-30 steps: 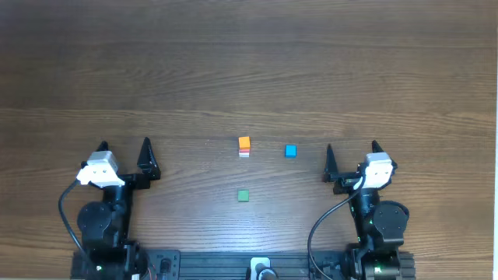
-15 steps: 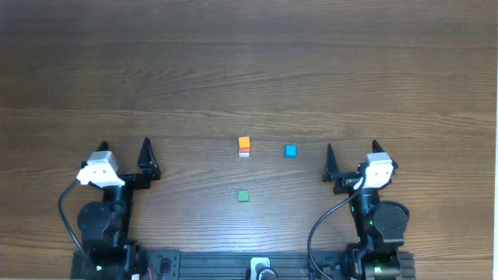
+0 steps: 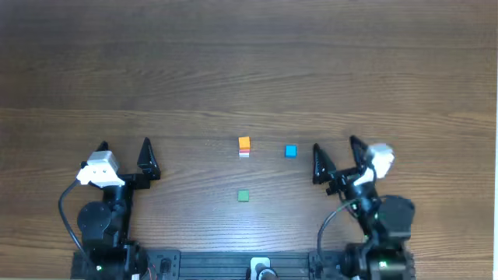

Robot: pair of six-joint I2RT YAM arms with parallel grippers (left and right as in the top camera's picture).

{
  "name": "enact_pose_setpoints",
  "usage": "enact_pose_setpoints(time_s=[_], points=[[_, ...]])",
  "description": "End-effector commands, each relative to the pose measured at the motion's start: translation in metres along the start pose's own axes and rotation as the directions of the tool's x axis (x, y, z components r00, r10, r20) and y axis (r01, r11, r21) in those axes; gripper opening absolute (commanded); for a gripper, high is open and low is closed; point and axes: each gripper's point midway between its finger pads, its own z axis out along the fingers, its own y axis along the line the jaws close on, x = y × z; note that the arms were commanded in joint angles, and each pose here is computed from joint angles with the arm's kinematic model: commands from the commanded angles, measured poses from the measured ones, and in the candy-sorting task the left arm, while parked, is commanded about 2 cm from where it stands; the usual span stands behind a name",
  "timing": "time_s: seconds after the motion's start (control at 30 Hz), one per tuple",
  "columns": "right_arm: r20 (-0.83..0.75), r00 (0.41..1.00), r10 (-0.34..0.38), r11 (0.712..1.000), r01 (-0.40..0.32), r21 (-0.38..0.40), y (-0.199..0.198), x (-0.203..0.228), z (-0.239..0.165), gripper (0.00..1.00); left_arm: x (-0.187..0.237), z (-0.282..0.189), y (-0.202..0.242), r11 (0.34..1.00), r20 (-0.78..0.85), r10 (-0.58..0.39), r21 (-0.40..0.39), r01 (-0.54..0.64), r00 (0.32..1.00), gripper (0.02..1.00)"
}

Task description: Stack Cubes

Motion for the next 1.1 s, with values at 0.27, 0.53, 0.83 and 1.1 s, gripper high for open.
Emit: enact_pose_setpoints(time_s=[0.27,0.53,0.83,1.1], points=[[-0.629,0.776,0.037,0.971,-0.178,-0.162,0.097,0.017,0.037,0.993,0.002,0.000,-0.001,1.000,-0.004,0.010,0.007,-0.010,1.000,0.998],[-0.863,0.505,-0.004,0.999,-0.041,-0.029,0.141,0.099,0.046,0.991,0.002,0.000,-0.001,1.000,-0.004,0.010,0.007,-0.010,1.000,1.000],[-0.929,0.365,0.067,0.990,0.091,0.108,0.160,0.140,0.042,0.993,0.002,0.000,-0.001,1.000,-0.004,0.010,0.007,-0.010,1.000,0.998],[-0.896,0.344,0.279,0.901,0.229,0.368,0.139,0.172,0.015,0.993,0.002,0.000,-0.001,1.000,-0.003,0.010,0.008,-0.010,1.000,1.000]])
